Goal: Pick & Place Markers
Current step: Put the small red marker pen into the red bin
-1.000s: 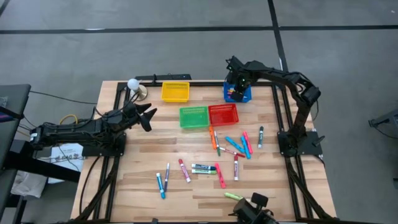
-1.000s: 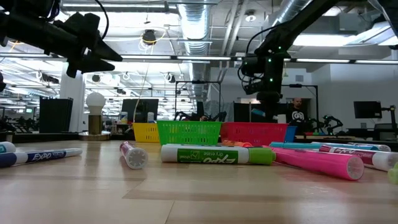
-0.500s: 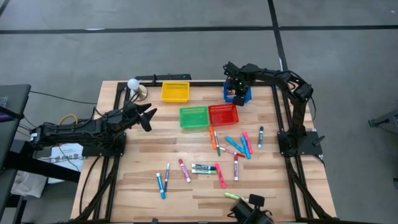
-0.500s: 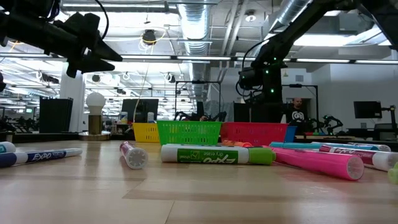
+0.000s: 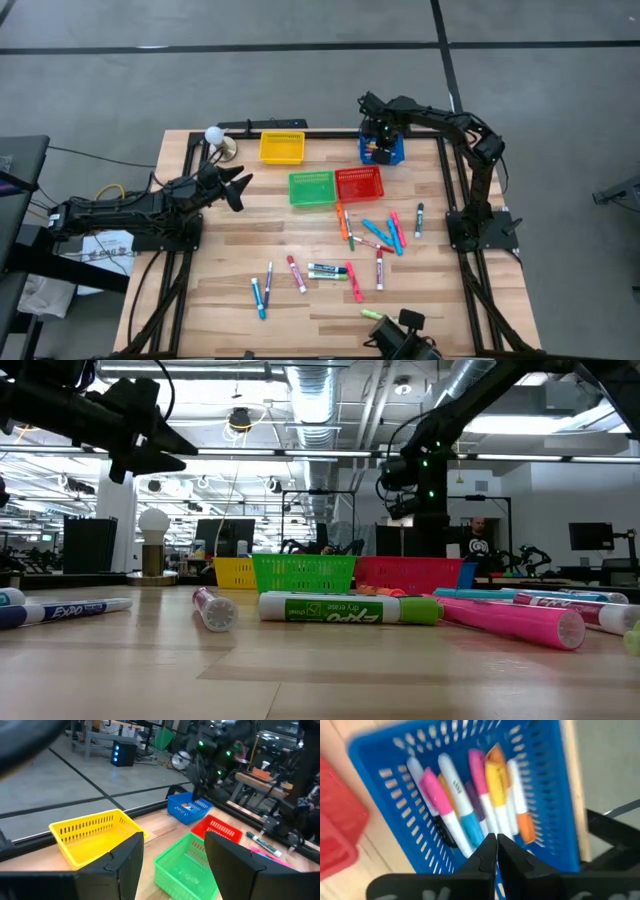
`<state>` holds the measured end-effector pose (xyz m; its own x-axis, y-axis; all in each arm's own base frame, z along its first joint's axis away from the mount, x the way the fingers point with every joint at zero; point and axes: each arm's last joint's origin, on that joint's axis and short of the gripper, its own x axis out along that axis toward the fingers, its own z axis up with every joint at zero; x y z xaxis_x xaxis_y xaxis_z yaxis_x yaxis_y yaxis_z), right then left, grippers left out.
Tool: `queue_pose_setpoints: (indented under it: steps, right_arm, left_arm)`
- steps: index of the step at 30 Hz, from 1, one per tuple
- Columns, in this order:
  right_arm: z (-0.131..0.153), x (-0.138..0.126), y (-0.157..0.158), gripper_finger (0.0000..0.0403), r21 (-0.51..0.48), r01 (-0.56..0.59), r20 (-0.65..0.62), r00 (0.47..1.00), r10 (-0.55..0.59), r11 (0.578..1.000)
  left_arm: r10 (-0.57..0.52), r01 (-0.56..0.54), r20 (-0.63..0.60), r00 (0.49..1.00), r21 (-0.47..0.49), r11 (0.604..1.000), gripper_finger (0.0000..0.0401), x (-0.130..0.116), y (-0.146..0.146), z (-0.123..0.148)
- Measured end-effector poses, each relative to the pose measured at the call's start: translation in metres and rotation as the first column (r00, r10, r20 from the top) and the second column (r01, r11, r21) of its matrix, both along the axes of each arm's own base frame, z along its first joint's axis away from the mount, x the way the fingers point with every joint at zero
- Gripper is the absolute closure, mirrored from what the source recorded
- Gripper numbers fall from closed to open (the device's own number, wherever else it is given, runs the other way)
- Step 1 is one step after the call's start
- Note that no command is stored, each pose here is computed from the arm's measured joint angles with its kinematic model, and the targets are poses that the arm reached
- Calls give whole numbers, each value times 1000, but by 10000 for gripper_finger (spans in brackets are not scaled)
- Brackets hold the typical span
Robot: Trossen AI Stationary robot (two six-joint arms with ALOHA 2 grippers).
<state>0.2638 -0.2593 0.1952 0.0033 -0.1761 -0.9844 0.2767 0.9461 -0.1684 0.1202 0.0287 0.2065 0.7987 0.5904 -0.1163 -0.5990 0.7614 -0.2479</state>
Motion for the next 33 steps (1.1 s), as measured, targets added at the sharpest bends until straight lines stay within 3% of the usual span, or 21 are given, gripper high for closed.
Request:
queue_pose_setpoints:
  steps: [8,15,21,25,33]
  right_arm:
    - [64,-8,12,400,46,8,295,955,-21,999]
    - [126,-32,39,399,4,34,489,872,-32,999]
    - [161,-47,65,402,-21,-2,600,800,14,1000]
    - [164,-57,81,402,-31,-28,680,732,42,999]
    - [138,-91,115,402,27,19,769,639,-33,999]
  left_arm:
    - [-194,194,-9,981,17,981,192,2,-5,1]
    - [-229,229,4,973,27,973,192,2,-6,-1]
    - [-376,374,73,924,45,926,192,0,-12,-14]
    - [-423,420,90,902,48,906,192,-3,-16,-19]
    - [-454,456,122,883,8,890,192,-2,-21,-19]
